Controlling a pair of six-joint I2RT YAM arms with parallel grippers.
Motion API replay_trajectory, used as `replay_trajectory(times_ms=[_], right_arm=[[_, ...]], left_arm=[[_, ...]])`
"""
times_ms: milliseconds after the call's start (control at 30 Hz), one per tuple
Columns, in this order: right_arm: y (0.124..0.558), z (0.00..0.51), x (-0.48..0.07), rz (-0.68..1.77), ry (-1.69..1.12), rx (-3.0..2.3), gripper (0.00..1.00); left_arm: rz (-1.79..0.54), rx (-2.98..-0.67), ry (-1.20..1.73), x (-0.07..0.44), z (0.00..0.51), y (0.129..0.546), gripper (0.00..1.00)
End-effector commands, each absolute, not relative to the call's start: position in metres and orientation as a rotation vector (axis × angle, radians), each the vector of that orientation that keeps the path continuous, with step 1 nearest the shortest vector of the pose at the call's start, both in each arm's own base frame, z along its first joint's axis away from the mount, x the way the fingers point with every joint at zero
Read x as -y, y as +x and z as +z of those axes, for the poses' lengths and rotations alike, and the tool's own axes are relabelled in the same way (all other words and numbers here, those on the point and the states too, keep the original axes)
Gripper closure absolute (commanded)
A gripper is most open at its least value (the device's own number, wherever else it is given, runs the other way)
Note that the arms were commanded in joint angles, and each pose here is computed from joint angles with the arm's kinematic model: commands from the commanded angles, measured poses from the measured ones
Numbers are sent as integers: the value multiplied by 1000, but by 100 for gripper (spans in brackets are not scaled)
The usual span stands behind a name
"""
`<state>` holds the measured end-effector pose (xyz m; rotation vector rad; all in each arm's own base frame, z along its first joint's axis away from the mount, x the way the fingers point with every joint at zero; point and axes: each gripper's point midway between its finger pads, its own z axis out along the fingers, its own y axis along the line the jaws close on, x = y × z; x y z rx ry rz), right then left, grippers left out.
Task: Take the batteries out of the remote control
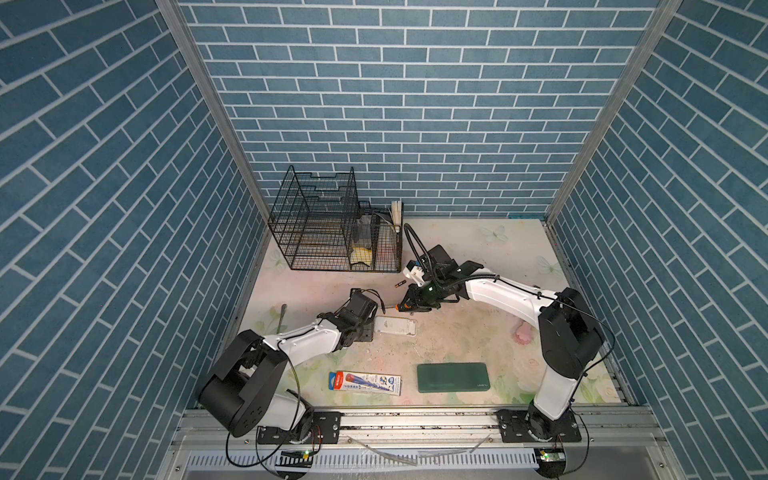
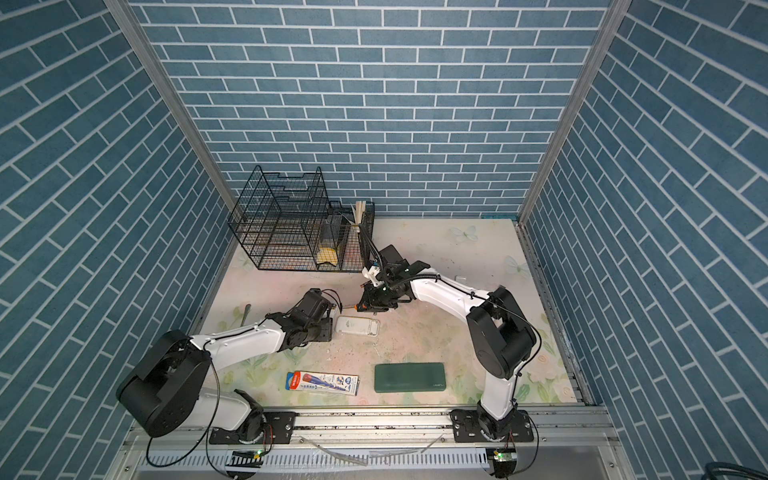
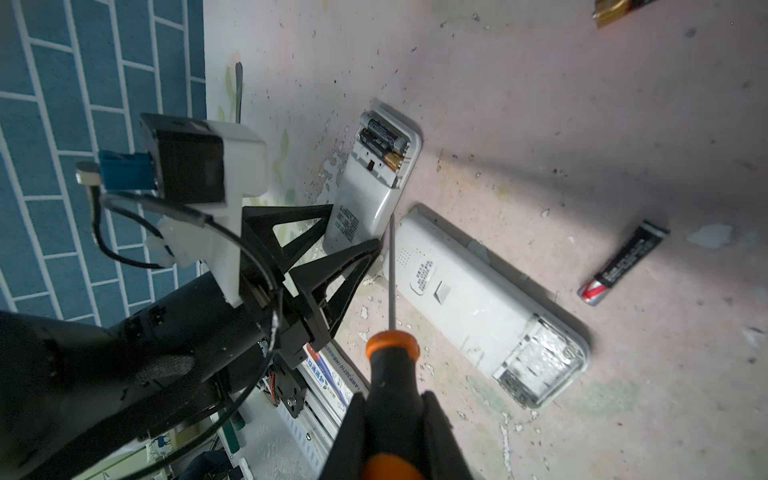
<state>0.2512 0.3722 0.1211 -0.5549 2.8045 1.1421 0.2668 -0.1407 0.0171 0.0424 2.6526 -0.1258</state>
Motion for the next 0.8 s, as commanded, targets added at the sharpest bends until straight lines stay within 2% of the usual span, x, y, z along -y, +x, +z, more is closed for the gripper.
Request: replay_trajectory(times_ms=[0,767], right_arm=[[263,130,-385,1148,-593,-2754,100],[275,111,-414,1198,-670,-2763,100]], left_arm=[[-131,-2782,68,134,-8,239,39],[-172,-2793,96,140,-8,238,40]])
